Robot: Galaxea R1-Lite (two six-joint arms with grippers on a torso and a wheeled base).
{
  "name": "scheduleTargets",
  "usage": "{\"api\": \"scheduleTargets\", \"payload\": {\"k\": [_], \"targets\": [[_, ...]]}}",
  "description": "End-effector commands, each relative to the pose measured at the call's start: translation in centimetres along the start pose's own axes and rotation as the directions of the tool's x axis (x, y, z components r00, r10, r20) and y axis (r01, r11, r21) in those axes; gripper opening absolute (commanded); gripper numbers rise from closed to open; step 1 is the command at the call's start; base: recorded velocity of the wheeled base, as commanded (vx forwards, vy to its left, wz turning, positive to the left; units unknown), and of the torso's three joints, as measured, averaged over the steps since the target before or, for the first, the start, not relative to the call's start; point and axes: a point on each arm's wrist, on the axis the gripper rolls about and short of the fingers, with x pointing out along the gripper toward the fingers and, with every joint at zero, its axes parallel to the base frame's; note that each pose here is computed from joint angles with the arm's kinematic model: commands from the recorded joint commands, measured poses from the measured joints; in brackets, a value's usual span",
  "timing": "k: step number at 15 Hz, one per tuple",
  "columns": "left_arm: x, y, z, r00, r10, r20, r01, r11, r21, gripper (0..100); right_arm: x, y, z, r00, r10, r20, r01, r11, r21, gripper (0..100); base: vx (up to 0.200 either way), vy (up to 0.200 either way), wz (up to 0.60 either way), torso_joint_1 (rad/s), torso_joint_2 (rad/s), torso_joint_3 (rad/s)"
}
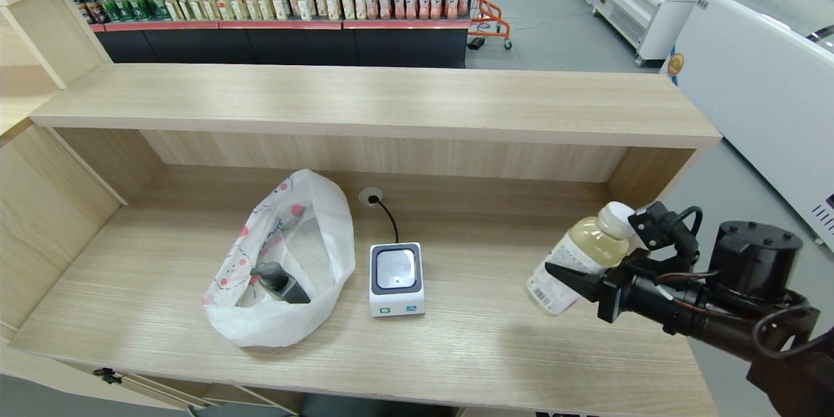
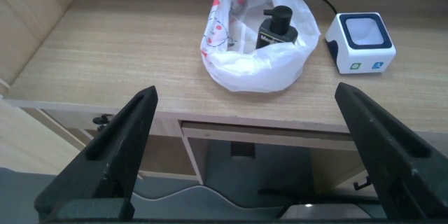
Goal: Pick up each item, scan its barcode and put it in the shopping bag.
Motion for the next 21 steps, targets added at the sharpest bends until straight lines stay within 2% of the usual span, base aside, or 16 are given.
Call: {"api": "scheduleTargets", "payload": {"k": [1,4,6,8,15,17,21], "targets": [[0.0,0.0,0.0,1.0,0.001,0.001,-0.001,1.0,0.0,100,-1.9,4.3,4.2,0.975,0.193,0.107,-0.193,0.981,-0.012,0,0.0,0.0,0.0,0.0,0.0,0.0],[0.0,0.0,0.0,1.0,0.0,0.001,0.0,1.0,0.0,100,-2.2,8.3,5.0,0.936,0.347,0.056,-0.345,0.938,-0.041,0,0.0,0.0,0.0,0.0,0.0,0.0],[0.0,0.0,0.0,1.0,0.0,0.001,0.0,1.0,0.0,100,-2.7,9.9,5.7,0.912,0.409,0.042,-0.406,0.912,-0.054,0,0.0,0.0,0.0,0.0,0.0,0.0],[0.0,0.0,0.0,1.0,0.0,0.001,0.0,1.0,0.0,100,-3.0,10.2,5.5,0.906,0.423,0.012,-0.421,0.904,-0.075,0,0.0,0.0,0.0,0.0,0.0,0.0],[0.0,0.0,0.0,1.0,0.0,0.001,0.0,1.0,0.0,100,-3.2,10.5,5.1,0.896,0.442,-0.038,-0.443,0.896,-0.03,0,0.0,0.0,0.0,0.0,0.0,0.0],[0.0,0.0,0.0,1.0,0.0,0.001,0.0,1.0,0.0,100,-2.9,10.9,5.9,0.887,0.46,-0.034,-0.46,0.888,-0.004,0,0.0,0.0,0.0,0.0,0.0,0.0],[0.0,0.0,0.0,1.0,0.0,0.001,0.0,1.0,0.0,100,-2.7,11.5,7.4,0.873,0.479,-0.089,-0.472,0.877,0.09,0,0.0,0.0,0.0,0.0,0.0,0.0]]}}
